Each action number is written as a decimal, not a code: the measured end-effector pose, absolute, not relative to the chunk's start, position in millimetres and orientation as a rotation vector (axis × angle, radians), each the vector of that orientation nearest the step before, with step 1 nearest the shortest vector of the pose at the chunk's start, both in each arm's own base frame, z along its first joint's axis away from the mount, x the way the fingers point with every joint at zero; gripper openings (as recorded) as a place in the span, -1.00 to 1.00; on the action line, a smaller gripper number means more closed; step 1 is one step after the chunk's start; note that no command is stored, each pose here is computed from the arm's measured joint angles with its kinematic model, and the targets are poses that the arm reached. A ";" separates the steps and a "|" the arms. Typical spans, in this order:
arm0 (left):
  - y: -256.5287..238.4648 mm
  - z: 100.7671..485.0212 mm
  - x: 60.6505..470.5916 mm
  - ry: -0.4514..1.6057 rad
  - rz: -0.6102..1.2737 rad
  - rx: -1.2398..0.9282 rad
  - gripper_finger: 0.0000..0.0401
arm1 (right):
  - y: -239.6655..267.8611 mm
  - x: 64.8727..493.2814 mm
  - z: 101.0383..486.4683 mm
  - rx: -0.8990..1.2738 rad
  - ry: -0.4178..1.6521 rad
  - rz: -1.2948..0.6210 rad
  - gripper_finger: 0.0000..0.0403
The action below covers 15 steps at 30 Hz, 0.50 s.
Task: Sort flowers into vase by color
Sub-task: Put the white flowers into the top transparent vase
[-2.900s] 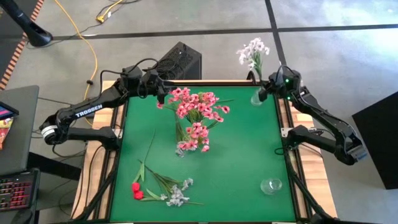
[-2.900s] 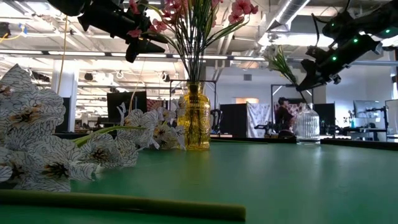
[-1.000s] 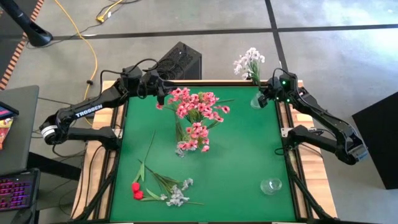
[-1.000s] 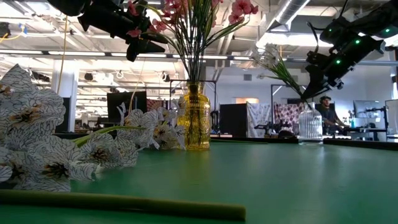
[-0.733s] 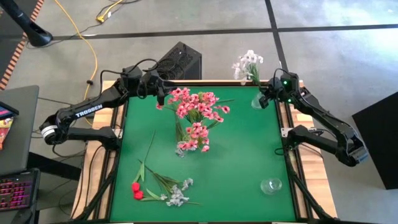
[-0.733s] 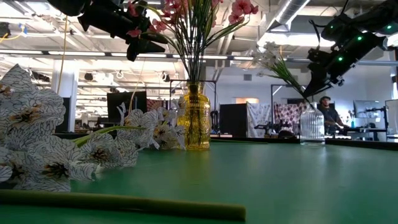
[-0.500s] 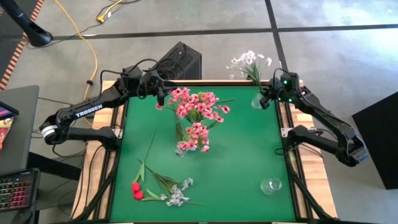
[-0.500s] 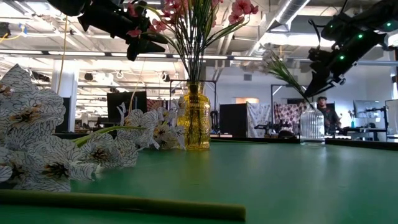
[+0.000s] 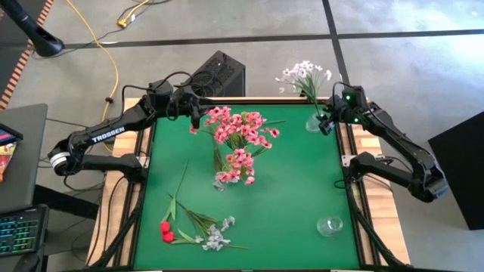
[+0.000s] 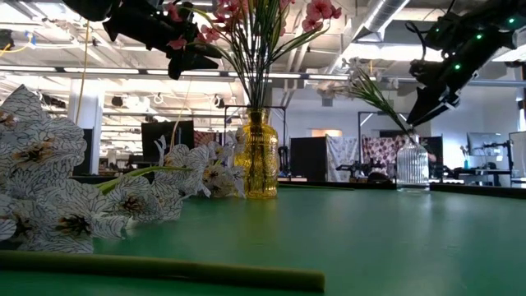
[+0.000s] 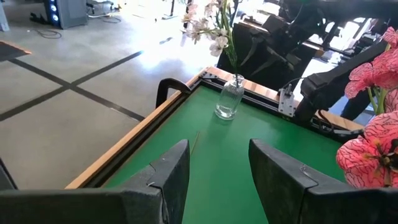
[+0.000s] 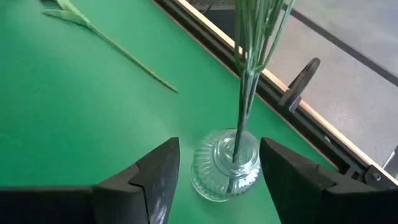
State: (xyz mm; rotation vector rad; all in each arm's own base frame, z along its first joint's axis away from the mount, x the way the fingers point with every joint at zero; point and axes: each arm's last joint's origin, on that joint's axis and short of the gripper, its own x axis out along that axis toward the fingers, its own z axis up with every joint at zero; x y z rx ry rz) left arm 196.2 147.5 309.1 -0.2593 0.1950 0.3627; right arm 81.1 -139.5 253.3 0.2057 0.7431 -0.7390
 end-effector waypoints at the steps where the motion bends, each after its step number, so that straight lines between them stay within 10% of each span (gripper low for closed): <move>1: 147.5 309.1 196.2 0.195 0.362 -0.259 -0.24 | -139.1 81.7 254.6 0.205 0.743 -0.734 0.24; 15: 147.5 309.1 196.2 0.199 0.363 -0.237 -0.24 | -143.3 97.6 279.5 0.068 0.691 -0.792 0.24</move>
